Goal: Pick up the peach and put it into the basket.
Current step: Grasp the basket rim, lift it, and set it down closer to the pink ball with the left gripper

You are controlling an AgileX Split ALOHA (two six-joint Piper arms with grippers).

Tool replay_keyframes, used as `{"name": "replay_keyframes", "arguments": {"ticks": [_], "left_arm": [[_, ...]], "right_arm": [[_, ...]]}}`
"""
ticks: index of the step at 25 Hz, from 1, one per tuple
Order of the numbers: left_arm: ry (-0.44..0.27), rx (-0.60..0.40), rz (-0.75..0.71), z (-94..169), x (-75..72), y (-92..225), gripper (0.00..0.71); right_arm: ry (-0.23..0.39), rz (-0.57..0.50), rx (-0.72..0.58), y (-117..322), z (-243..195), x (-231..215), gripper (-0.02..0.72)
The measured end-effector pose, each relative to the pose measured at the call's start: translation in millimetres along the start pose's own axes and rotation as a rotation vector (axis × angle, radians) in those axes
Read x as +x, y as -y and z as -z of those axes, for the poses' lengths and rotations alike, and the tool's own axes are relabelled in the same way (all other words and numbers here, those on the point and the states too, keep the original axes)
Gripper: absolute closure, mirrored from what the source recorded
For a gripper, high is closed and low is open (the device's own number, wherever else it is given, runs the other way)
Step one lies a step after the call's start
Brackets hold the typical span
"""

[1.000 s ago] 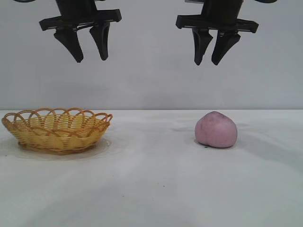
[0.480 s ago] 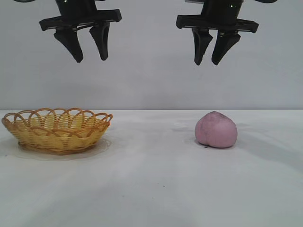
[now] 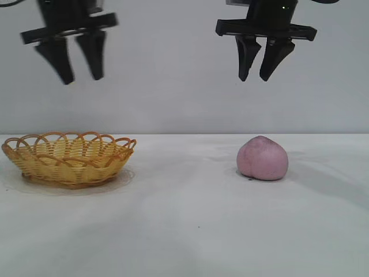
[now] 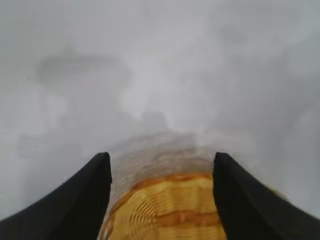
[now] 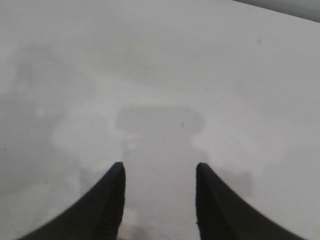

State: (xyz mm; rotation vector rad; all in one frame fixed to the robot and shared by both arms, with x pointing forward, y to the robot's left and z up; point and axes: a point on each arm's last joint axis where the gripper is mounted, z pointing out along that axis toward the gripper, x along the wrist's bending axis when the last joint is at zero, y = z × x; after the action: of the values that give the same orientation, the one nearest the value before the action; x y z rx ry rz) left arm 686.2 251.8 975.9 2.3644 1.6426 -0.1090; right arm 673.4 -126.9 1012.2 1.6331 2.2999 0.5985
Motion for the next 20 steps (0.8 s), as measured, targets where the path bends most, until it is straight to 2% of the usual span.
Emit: {"name": "replay_keyframes", "arguments": {"ticks": [4, 12, 16, 18, 20], "left_arm": [[0.008, 0.075, 0.007, -25.4, 6.5, 5.4, 0.277], [0.013, 0.123, 0.014, -46.8, 12.4, 7.9, 0.277], [0.036, 0.172, 0.030, -61.4, 12.5, 18.0, 0.423], [0.055, 0.196, 0.042, -68.1, 11.5, 23.8, 0.572], [0.083, 0.187, 0.059, -68.6, 8.4, 24.9, 0.651]], "right_arm": [[0.000, 0.000, 0.002, 0.2, 0.0, 0.0, 0.381], [-0.001, -0.001, 0.002, 0.2, 0.0, 0.1, 0.381], [-0.001, -0.001, 0.001, 0.0, 0.1, 0.1, 0.381], [-0.001, -0.001, 0.000, -0.3, 0.5, 0.1, 0.381], [-0.001, -0.001, 0.000, -0.3, 0.5, 0.1, 0.381]]}}
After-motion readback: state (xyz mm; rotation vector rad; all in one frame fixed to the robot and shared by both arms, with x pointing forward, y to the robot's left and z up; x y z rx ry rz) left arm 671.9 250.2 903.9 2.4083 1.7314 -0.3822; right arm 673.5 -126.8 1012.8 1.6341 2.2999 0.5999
